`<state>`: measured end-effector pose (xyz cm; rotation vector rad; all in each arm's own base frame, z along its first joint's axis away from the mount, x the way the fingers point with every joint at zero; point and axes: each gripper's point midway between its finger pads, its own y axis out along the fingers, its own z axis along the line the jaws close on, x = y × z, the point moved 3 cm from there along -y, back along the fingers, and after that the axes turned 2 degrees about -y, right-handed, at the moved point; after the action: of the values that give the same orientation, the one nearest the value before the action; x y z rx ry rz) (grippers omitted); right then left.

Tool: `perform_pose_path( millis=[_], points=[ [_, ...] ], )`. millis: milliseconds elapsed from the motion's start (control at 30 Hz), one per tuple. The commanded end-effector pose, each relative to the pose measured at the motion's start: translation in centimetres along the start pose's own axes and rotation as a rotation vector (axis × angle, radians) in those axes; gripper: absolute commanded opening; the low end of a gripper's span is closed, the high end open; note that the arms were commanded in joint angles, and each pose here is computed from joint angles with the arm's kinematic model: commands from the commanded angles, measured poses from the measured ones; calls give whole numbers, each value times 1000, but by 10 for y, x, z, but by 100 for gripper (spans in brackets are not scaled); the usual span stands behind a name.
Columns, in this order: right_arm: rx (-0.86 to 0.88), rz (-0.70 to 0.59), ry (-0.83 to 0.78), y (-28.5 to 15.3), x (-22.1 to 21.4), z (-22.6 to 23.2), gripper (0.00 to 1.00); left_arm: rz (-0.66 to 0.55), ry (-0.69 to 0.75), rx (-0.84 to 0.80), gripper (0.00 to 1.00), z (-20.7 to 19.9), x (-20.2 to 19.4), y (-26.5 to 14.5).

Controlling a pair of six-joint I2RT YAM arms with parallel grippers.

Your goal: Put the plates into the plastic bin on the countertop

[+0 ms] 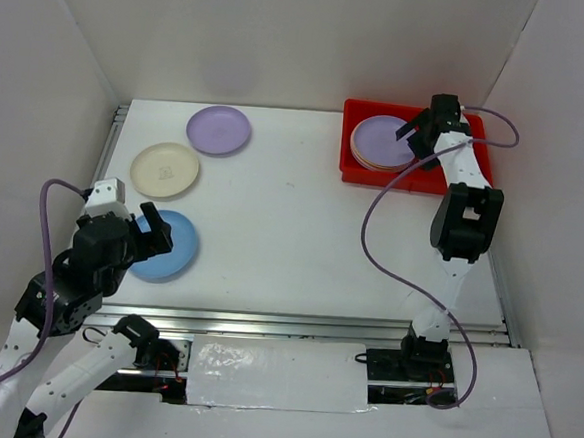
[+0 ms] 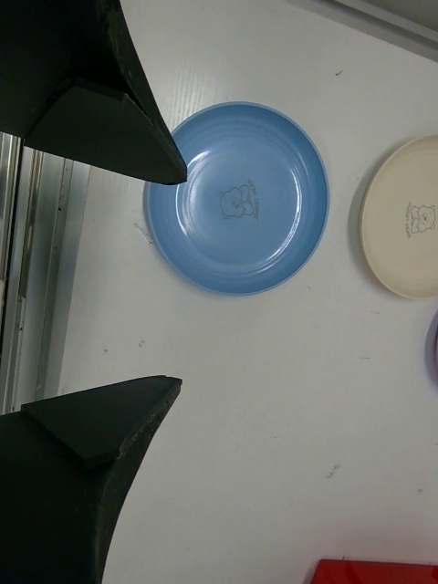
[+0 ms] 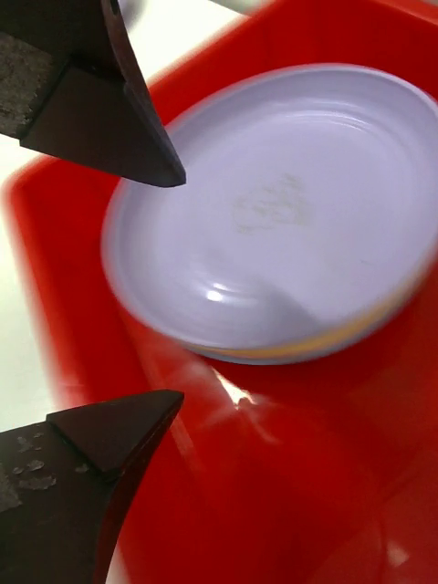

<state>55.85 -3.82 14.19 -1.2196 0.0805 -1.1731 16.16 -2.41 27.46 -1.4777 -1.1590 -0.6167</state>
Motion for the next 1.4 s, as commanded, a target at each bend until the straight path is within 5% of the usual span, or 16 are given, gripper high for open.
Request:
perform_pose_path(
  millis=[0, 133, 200, 333, 433, 567, 1067, 1367],
  points=[
    [214, -216, -58, -122, 27, 66, 100, -28, -2, -5, 99, -4, 6, 3],
    [381, -250, -263, -203, -28, 111, 100, -75, -45, 52, 99, 9, 13, -1],
    [458, -118, -385, -212, -82, 131, 100, -102, -86, 102, 99, 19, 16, -2],
    [622, 243, -663, -215, -276, 163, 100, -163, -146, 165, 99, 36, 22, -10],
    [748, 419, -727, -225, -385, 179, 100, -181, -161, 183, 99, 41, 23, -12],
    [856, 518, -718, -232, -468, 203, 100, -171, -149, 177, 99, 39, 22, -10],
    [519, 565, -875, -178, -550, 164, 92, -177, -148, 149, 99, 37, 22, -12],
    [536, 658, -906, -170, -589, 164, 55, -173, -145, 142, 99, 36, 22, -11]
  ],
)
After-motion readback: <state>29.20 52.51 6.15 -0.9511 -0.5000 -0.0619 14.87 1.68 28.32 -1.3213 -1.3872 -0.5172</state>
